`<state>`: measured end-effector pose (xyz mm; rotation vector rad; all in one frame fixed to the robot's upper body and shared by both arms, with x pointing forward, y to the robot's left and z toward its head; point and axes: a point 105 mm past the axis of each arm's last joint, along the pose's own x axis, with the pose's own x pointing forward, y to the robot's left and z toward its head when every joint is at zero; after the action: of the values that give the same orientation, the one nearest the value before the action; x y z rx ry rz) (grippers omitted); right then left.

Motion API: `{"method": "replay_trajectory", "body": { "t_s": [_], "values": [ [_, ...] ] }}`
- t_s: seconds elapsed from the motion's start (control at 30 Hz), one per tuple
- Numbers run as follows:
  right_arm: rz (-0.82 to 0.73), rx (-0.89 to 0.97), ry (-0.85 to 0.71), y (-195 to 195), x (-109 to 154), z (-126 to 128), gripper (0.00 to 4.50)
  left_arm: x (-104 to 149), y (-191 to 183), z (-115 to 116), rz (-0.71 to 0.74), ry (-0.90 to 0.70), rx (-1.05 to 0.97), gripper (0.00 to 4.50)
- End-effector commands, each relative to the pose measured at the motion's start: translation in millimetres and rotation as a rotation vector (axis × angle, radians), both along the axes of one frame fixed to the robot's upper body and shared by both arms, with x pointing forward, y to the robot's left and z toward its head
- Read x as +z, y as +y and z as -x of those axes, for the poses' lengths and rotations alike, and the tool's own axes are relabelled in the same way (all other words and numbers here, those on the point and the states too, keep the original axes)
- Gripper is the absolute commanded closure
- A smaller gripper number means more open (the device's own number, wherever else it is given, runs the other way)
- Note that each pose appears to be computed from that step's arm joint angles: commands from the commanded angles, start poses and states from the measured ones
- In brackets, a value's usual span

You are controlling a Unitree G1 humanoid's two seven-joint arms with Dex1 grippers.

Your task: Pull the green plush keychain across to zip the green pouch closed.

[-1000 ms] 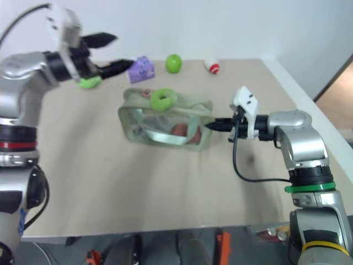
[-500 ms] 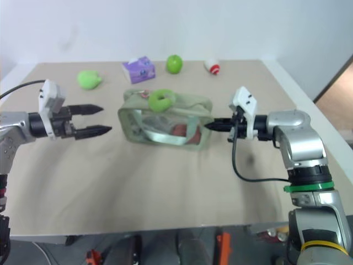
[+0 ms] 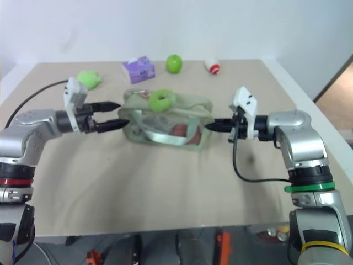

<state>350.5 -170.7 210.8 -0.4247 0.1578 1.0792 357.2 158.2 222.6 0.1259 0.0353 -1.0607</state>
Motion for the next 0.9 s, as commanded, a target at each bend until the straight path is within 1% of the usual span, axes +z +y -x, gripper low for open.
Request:
{"method": "replay_trajectory", "body": {
  "t_s": [0.03, 0.07, 0.1, 0.2, 0.23, 0.27, 0.33, 0.6, 0.73, 0.9],
  "values": [
    [0.0, 0.006, -0.044, -1.5, 12.5, 4.5, 4.5, 19.6, -3.8, 4.5, 0.041, -0.05, -0.038, 1.36],
    [0.0, 0.005, -0.044, -1.9, 12.5, 4.6, 4.5, 19.0, -3.7, 5.4, 0.042, -0.047, -0.041, 1.81],
    [0.0, 0.004, -0.043, -2.1, 12.5, 4.7, 4.5, 18.5, -3.4, 5.9, 0.043, -0.044, -0.04, 2.07],
    [0.002, 0.003, -0.042, -2.5, 12.3, 4.3, 4.5, 17.4, -3.5, 6.9, 0.047, -0.038, -0.039, 3.13],
    [0.002, 0.003, -0.042, -2.3, 12.3, 4.0, 4.5, 17.1, -3.5, 7.0, 0.047, -0.037, -0.037, 3.38],
    [0.002, 0.004, -0.042, -2.0, 12.5, 3.8, 4.5, 17.0, -3.4, 7.0, 0.05, -0.035, -0.033, 3.78],
    [0.002, 0.006, -0.043, -1.1, 12.8, 2.9, 4.5, 18.1, -3.2, 7.0, 0.057, -0.036, -0.023, 4.45],
    [0.001, 0.012, -0.044, 1.5, 12.8, 1.6, 4.5, 30.0, -4.0, 16.3, 0.072, -0.053, -0.01, 4.45],
    [-0.008, 0.007, -0.051, 1.5, 14.8, 0.6, 4.5, 38.7, -8.5, 24.9, 0.1, -0.051, -0.016, 4.45],
    [-0.037, 0.002, -0.064, -0.1, 19.8, 0.8, 4.5, 26.2, -8.5, 28.6, 0.065, -0.018, -0.007, 4.45]
  ]
}}
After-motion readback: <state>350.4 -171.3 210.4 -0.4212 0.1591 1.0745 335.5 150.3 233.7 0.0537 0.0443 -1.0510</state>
